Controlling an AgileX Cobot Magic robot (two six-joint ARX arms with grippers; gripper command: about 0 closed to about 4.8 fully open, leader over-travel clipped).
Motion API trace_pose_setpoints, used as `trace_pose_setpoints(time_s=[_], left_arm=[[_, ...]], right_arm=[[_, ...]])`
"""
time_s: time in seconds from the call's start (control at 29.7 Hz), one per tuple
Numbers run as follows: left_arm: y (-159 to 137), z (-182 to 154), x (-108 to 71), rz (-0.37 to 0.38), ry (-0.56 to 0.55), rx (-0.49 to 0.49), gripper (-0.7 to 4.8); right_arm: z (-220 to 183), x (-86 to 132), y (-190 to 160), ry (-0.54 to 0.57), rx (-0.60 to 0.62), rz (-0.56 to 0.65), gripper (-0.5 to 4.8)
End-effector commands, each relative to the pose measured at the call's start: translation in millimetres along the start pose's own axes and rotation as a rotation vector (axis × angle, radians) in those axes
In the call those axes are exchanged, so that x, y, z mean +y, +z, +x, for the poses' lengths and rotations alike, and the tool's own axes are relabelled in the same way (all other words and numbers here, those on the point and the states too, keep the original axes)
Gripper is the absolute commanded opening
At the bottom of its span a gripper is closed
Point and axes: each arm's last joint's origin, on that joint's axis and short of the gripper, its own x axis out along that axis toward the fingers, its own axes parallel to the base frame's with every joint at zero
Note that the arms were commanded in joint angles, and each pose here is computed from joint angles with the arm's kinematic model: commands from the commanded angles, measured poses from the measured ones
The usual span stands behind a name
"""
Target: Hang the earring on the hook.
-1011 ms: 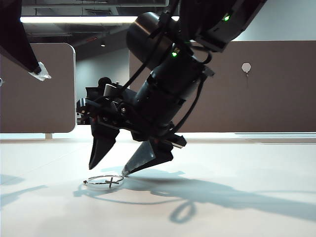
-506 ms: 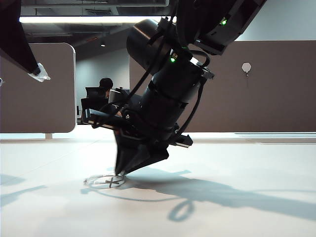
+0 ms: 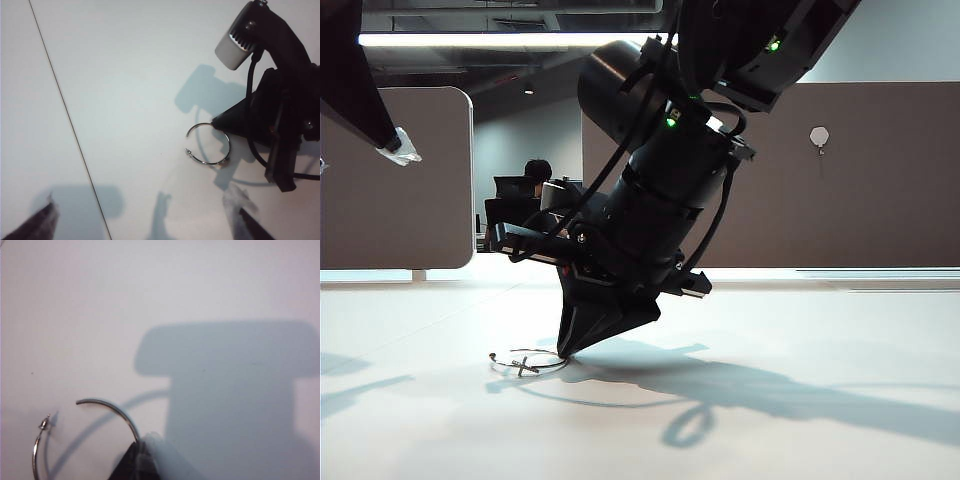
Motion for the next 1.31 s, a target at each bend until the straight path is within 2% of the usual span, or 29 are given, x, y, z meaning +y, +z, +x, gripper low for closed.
trace_pose_setpoints(time_s=[0.03,0.27,0.4,0.54,0.84,1.11,1.31], left_arm=[[1,-1,0.5,0.008,0.019,-0.006,4.79],[1,-1,0.5,0.008,0.019,-0.008,4.79],[1,-1,0.5,0.007,0.019,-0.008,4.79],[1,-1,0.5,0.007,0.019,-0.009,4.79],[5,-1,0.4,0.009,0.019,-0.051,4.79],[13,-2,0.5,0.01,0.024,-0.129,4.79],[22,-4,-0.2,0.013,0.008,-0.217,4.79]], right_arm=[[1,-9,-33,-0.065,0.244,0.011,-0.06],[-53,-6,16,0.02,-0.117,0.017,-0.06],[-93,-12,42,0.051,-0.335,0.028,-0.06],[-127,-25,57,0.048,-0.489,0.04,-0.06],[-182,-40,65,-0.004,-0.659,-0.006,-0.06],[-197,-41,66,-0.01,-0.711,-0.083,-0.05],[-216,-69,80,-0.047,-0.796,-0.052,-0.05]])
